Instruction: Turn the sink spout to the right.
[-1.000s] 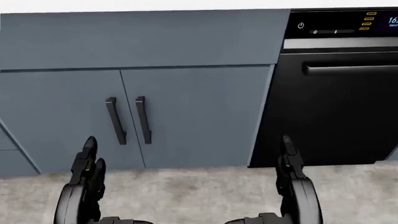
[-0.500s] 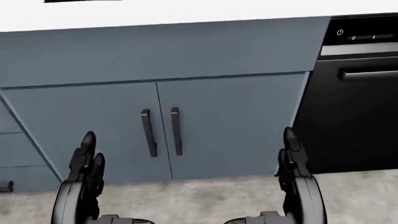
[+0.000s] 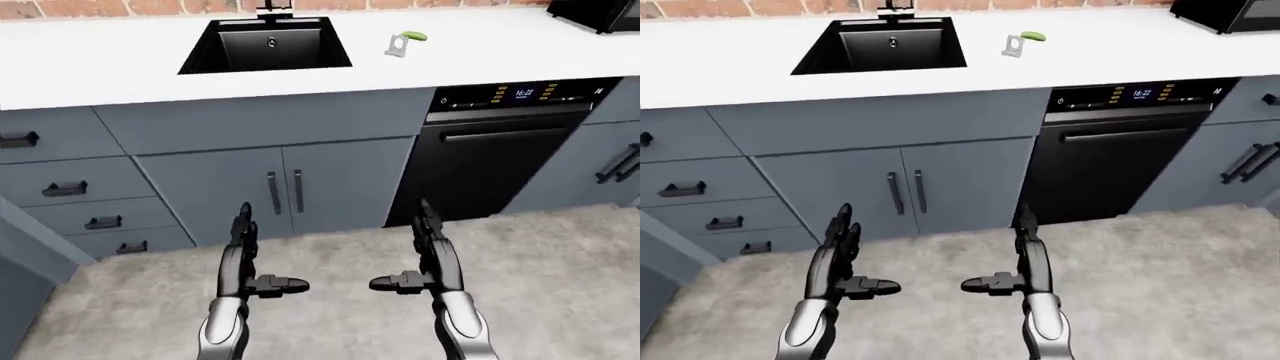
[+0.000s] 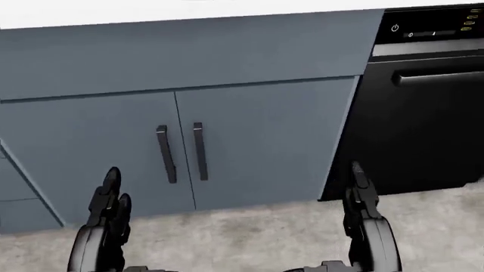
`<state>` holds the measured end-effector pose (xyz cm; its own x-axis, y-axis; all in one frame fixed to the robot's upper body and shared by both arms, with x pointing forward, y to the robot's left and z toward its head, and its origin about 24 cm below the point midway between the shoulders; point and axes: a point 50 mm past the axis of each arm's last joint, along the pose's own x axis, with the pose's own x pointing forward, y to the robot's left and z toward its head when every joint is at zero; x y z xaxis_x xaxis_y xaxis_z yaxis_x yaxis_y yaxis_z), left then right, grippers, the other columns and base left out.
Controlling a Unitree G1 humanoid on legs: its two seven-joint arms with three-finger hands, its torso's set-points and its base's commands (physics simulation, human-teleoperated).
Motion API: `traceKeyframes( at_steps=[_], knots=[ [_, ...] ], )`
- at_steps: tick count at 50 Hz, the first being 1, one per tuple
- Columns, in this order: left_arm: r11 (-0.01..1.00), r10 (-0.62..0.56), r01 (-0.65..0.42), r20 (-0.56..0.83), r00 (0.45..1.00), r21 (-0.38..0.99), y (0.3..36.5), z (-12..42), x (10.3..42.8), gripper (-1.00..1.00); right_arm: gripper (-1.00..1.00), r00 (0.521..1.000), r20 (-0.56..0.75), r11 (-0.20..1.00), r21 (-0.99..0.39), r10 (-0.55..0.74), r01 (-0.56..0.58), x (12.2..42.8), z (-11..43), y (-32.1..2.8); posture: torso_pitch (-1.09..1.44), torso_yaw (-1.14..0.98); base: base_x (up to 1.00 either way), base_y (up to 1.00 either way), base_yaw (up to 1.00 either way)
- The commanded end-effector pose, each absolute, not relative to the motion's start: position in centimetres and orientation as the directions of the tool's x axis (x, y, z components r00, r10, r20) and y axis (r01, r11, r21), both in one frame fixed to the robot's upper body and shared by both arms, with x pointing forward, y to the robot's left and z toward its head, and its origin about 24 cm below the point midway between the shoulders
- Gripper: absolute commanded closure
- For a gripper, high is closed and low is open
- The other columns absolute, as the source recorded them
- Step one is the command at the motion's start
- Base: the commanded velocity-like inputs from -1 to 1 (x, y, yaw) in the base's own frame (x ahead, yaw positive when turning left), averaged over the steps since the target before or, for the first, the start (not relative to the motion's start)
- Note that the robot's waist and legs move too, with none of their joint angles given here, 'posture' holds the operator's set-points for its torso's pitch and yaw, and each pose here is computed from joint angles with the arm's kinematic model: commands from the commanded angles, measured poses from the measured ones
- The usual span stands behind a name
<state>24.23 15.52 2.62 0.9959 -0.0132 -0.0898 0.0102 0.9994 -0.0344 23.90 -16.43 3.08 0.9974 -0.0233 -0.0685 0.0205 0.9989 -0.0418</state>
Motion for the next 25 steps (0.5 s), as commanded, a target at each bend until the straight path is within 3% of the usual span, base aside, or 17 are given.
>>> traceKeyframes(
  at_steps=[1, 13, 25],
  knots=[
    [1.0, -0.005, 0.006, 0.017, 1.0, -0.026, 15.84, 4.69, 24.74, -1.0, -1.0, 0.999, 0.034, 0.999, -0.04, -0.005, 0.006, 24.41, 4.99, -15.98, 0.0, 0.0, 0.0, 0.0, 0.0],
    [1.0, -0.007, 0.007, 0.015, 1.0, -0.024, 15.76, 4.65, 24.71, -1.0, -1.0, 0.999, 0.043, 0.999, -0.048, -0.001, 0.003, 24.27, 5.11, -15.95, 0.0, 0.0, 0.0, 0.0, 0.0],
    [1.0, -0.011, 0.011, 0.013, 1.0, -0.02, 15.57, 4.5, 24.71, -1.0, -1.0, 0.999, 0.048, 0.999, -0.042, 0.0, 0.002, 24.18, 5.32, -15.99, 0.0, 0.0, 0.0, 0.43, 0.0]
  ],
)
